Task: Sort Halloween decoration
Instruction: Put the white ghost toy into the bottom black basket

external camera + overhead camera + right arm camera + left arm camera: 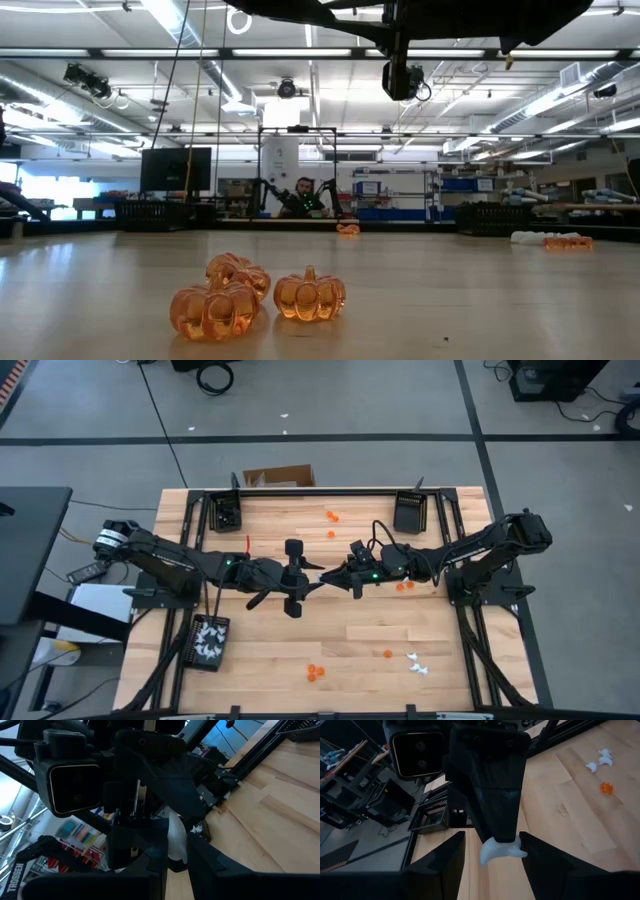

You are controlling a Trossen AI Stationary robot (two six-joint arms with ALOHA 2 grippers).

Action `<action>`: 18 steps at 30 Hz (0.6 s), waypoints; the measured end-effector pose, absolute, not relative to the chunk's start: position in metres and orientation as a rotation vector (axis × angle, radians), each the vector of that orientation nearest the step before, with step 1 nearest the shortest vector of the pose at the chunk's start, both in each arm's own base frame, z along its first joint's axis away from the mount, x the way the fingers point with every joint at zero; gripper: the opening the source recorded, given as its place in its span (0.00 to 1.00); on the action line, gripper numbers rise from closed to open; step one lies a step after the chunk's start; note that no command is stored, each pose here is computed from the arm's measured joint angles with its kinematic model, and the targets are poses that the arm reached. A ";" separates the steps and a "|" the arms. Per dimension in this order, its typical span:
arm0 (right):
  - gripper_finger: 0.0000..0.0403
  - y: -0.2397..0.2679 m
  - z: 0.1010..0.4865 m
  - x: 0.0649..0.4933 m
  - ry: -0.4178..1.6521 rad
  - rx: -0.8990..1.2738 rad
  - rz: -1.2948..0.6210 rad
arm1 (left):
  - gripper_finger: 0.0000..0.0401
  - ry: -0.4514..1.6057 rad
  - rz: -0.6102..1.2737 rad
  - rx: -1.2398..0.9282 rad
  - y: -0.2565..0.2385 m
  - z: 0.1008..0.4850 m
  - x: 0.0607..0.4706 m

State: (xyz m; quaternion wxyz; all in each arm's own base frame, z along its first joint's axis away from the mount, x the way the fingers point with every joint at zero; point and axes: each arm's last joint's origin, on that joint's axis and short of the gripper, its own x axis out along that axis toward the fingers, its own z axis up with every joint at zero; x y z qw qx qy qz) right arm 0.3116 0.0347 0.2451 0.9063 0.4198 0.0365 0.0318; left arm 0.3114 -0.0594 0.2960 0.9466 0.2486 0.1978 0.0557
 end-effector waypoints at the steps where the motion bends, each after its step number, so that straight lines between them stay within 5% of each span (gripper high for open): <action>1: 0.15 0.035 0.245 0.312 0.075 0.867 0.066 | 0.48 0.403 0.113 0.506 -0.059 0.296 0.311; 12: 0.15 0.034 0.245 0.312 0.073 0.885 0.063 | 0.48 0.399 0.123 0.462 -0.059 0.296 0.311; 18: 0.15 0.033 0.246 0.312 0.069 0.886 0.063 | 0.32 0.400 0.121 0.461 -0.060 0.296 0.311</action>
